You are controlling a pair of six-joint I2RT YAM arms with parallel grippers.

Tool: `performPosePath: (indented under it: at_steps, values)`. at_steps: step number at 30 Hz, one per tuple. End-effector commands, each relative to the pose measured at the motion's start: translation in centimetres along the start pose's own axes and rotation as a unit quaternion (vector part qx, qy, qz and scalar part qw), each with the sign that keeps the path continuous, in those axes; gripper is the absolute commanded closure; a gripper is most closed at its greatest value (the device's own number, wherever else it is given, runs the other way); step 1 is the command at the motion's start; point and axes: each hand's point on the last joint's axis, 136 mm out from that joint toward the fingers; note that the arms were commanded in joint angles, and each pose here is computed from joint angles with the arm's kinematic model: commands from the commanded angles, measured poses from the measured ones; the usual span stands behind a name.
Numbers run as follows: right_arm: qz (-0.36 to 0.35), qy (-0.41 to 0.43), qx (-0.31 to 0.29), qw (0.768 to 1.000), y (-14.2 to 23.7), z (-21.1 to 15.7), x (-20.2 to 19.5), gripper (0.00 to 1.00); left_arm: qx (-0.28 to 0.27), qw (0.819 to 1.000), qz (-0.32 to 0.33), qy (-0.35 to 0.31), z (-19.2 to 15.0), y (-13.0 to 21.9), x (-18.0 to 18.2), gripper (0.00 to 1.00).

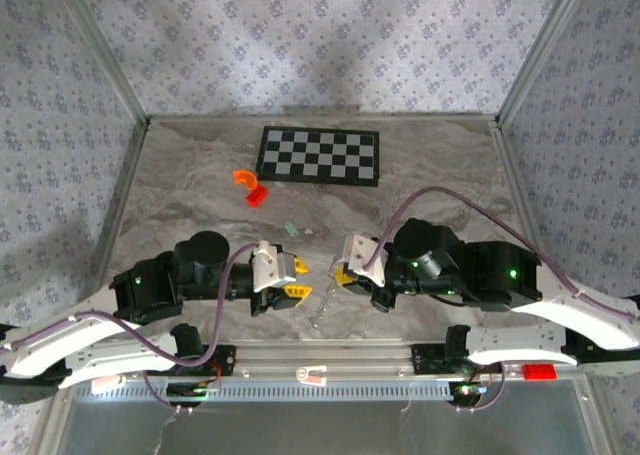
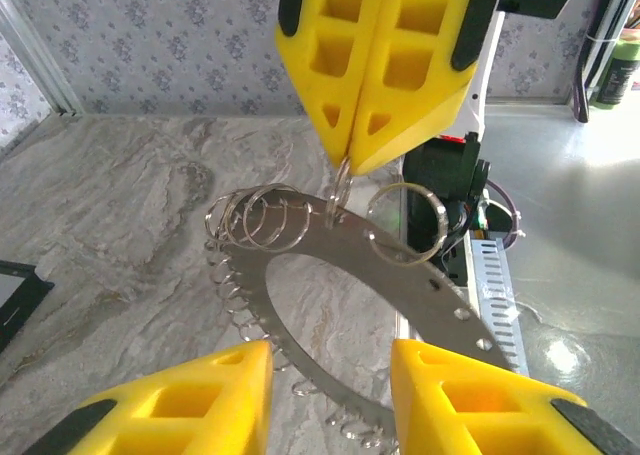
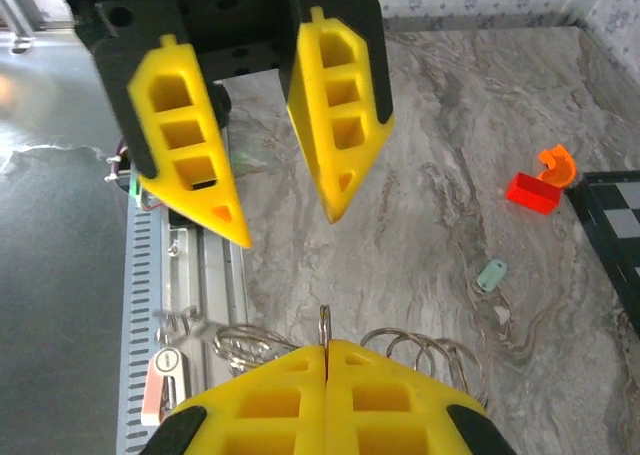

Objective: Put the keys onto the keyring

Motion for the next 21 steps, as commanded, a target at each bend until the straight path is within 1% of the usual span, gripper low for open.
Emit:
performPosePath:
  at_steps: [1,5,11,17,21]
  values:
    - [0.021,0.019,-0.007,1.000,1.0,0.8,1.0,1.00,-0.041,0.999,-0.006,-0.015,2.6,1.1,0.0,0.66]
    - [0.023,0.026,-0.005,0.999,0.8,0.9,1.2,1.00,-0.059,0.998,-0.010,-0.016,3.5,0.9,0.0,0.69]
    - [0.025,0.029,-0.013,0.999,0.7,1.3,1.3,1.00,-0.080,0.997,-0.020,-0.014,4.6,0.2,-0.1,0.69]
    - [0.031,0.031,-0.018,0.999,0.7,1.5,1.5,1.00,-0.077,0.997,-0.024,-0.012,4.6,-0.7,0.1,0.69]
    - [0.033,0.032,-0.020,0.999,0.6,1.6,1.6,1.00,-0.073,0.997,-0.022,-0.012,4.6,-1.1,0.3,0.72]
Point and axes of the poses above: each hand's point on the last joint's axis, 136 mm out from that joint toward the fingers, its own y axis back along the fingers, its own x axis along the line the jaws close on, z = x × y, and after that the axes turned 14 degrees about -y, right-handed
